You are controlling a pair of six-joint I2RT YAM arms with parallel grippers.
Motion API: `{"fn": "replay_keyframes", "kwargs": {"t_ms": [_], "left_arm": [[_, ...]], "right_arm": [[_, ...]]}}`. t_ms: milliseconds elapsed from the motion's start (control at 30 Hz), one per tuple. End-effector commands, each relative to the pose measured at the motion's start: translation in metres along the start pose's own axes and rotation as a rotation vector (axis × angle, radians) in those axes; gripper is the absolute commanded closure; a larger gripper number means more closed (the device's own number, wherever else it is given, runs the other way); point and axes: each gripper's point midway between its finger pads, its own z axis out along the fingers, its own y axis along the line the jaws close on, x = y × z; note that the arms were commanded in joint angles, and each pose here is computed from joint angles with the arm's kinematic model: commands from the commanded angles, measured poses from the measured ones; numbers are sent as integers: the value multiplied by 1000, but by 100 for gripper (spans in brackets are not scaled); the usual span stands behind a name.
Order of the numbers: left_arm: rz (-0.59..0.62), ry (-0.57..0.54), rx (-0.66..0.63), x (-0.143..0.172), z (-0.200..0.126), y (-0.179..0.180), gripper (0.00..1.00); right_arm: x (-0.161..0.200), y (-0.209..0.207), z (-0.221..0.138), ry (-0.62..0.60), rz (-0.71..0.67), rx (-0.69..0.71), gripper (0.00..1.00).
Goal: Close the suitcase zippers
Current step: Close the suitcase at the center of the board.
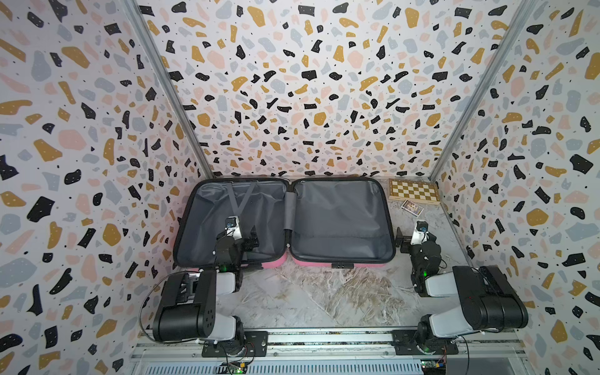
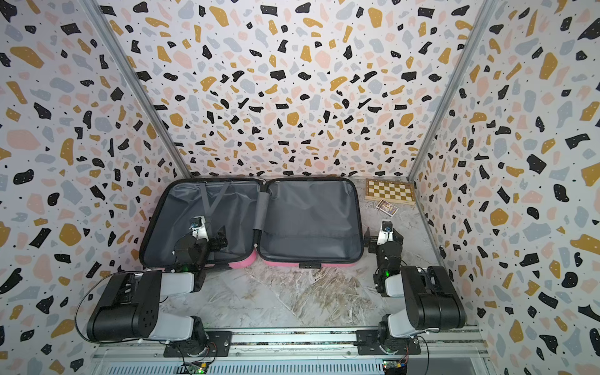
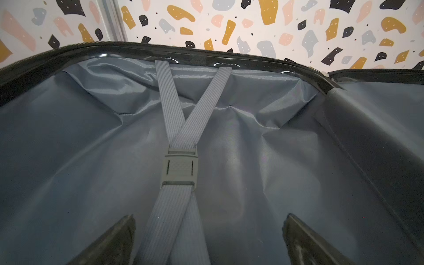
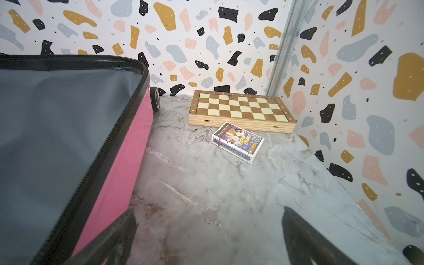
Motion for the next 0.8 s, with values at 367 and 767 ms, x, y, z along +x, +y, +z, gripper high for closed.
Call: {"fn": "replay_keyframes", "kwargs": {"t_ms": [367,767], "left_arm": [[19,54,86,10,3,-17,0],[10,22,62,8,-1,-13,0]], "right_arm": [[-5,26,2,-8,-12,-104,0],[-7,18,2,-8,1,-58,0]]}}
